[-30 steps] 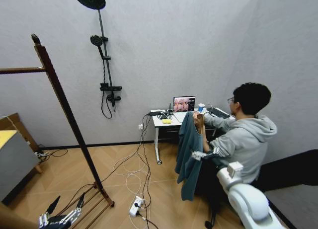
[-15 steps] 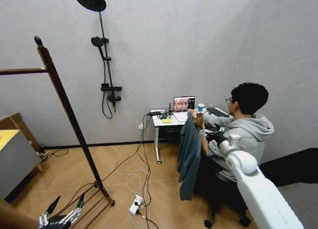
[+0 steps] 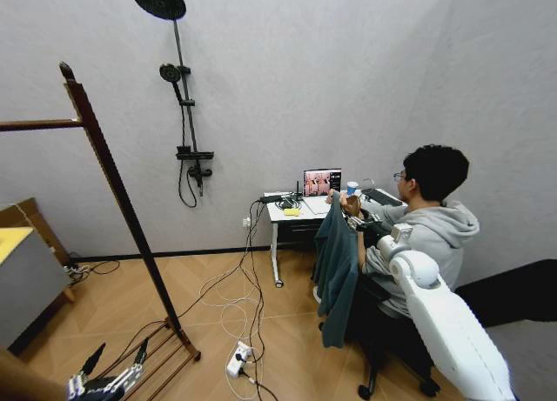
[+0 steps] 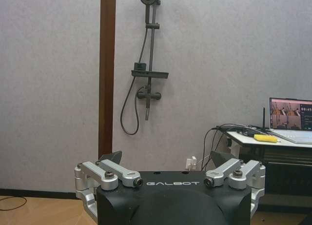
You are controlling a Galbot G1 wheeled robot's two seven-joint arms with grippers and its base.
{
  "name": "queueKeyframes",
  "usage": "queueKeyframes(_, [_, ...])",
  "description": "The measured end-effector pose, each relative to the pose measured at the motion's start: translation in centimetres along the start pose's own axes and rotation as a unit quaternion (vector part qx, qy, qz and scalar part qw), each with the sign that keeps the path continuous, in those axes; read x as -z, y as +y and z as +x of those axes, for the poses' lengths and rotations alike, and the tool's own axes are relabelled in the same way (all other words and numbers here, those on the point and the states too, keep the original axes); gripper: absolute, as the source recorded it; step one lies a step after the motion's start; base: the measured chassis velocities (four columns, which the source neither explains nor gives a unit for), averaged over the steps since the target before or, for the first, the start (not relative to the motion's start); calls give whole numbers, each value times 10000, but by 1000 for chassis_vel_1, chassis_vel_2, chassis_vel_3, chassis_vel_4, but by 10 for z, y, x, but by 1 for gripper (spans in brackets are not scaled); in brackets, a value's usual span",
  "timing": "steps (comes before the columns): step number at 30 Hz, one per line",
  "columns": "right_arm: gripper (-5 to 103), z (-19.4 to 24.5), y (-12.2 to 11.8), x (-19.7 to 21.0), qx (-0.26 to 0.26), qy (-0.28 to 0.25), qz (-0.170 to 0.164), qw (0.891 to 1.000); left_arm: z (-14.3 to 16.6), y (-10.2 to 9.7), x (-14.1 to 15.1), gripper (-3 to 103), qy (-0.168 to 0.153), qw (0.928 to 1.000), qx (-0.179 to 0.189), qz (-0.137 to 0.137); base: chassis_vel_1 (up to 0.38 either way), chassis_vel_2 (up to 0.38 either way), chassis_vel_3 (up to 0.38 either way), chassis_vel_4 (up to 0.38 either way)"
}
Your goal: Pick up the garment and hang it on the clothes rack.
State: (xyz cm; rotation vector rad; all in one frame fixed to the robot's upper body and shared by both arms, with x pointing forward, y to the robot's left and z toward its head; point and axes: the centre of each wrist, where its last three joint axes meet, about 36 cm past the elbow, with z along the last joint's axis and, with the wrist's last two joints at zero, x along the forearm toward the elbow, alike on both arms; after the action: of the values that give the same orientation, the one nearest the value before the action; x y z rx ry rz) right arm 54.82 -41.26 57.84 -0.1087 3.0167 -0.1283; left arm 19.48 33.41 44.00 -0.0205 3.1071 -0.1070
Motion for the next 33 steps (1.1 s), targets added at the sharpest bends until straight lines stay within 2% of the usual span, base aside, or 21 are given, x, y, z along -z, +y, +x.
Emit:
queueKeyframes(5, [19,0,-6,4,-53,-61,59,9999,0,0,0,100,0,10000,0,0,0,0,0,0])
queueKeyframes(6, [19,0,-6,4,-53,-61,59,9999,0,0,0,100,0,10000,0,0,0,0,0,0])
queueKeyframes(7, [13,3,-5,6,-51,-85,87,9999,0,0,0,100,0,10000,0,0,0,0,0,0])
queueKeyframes(9, [10,7,-3,8,-28,-124,116,9999,0,0,0,100,0,10000,-2,0,0,0,0,0])
queueKeyframes(13, [9,18,3,12,50,-198,126,9997,0,0,0,100,0,10000,-1,0,0,0,0,0])
queueKeyframes(18, [9,48,23,17,228,-260,102,9993,0,0,0,100,0,10000,0,0,0,0,0,0])
queueKeyframes(20, [9,78,48,17,444,-215,23,9988,0,0,0,100,0,10000,0,0,0,0,0,0])
queueKeyframes(21, [9,78,48,17,444,-215,23,9988,0,0,0,100,0,10000,0,0,0,0,0,0])
queueKeyframes(23, [9,95,66,21,595,-238,-41,9979,0,0,0,100,0,10000,0,0,0,0,0,0])
queueKeyframes(33, [9,116,96,35,958,-304,-75,9949,0,0,0,100,0,10000,0,0,68,64,67,64])
